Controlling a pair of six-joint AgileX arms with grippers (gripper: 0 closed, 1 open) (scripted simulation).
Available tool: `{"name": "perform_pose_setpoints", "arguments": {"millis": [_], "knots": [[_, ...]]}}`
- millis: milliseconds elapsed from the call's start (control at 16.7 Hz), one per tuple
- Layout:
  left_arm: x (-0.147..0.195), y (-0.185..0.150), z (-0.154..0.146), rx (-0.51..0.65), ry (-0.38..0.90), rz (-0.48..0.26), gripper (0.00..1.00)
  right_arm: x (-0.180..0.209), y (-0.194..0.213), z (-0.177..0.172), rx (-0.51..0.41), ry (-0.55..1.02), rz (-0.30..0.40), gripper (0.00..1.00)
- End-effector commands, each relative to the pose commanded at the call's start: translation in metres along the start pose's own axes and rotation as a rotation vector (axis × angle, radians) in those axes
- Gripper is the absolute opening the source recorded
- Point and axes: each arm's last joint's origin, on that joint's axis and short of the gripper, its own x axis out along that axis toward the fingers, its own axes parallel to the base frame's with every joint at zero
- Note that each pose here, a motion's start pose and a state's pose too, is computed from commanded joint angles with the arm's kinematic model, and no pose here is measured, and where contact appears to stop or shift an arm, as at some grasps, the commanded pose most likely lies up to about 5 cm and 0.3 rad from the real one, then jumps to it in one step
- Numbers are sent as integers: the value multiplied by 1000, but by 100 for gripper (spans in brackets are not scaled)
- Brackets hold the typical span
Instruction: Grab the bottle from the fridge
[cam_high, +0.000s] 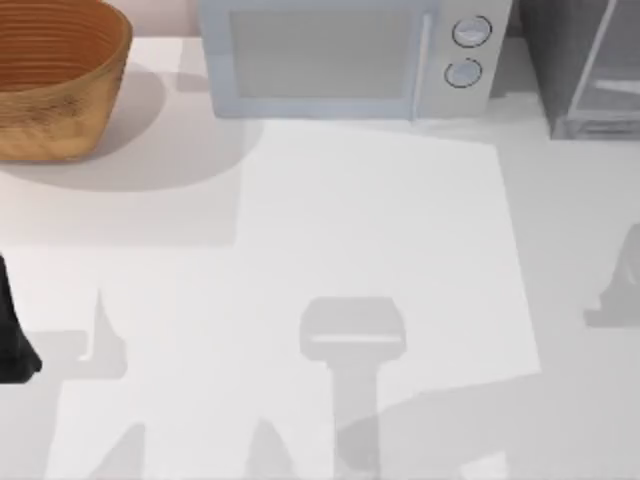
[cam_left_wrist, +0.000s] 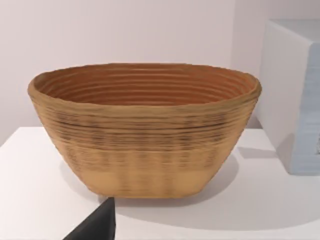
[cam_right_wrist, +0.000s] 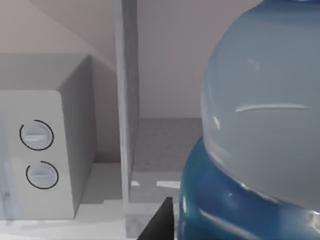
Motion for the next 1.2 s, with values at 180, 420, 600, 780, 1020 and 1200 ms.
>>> {"name": "perform_pose_setpoints", "arguments": {"millis": [180, 420, 600, 780, 1020, 1200], "knots": [[0, 0, 0, 0, 0, 0, 100, -22, 4, -23, 3, 2, 5, 0], [0, 0, 0, 0, 0, 0, 100, -32, 7, -43, 3, 8, 11, 0], [0, 0, 0, 0, 0, 0, 100, -33, 7, -46, 2, 8, 12, 0], [0, 0, 0, 0, 0, 0, 100, -33, 7, -45, 4, 9, 10, 0], [0, 0, 0, 0, 0, 0, 100, -31, 9, -33, 5, -7, 16, 0], [0, 0, 0, 0, 0, 0, 100, -24, 15, -5, 11, -28, 25, 0]]}}
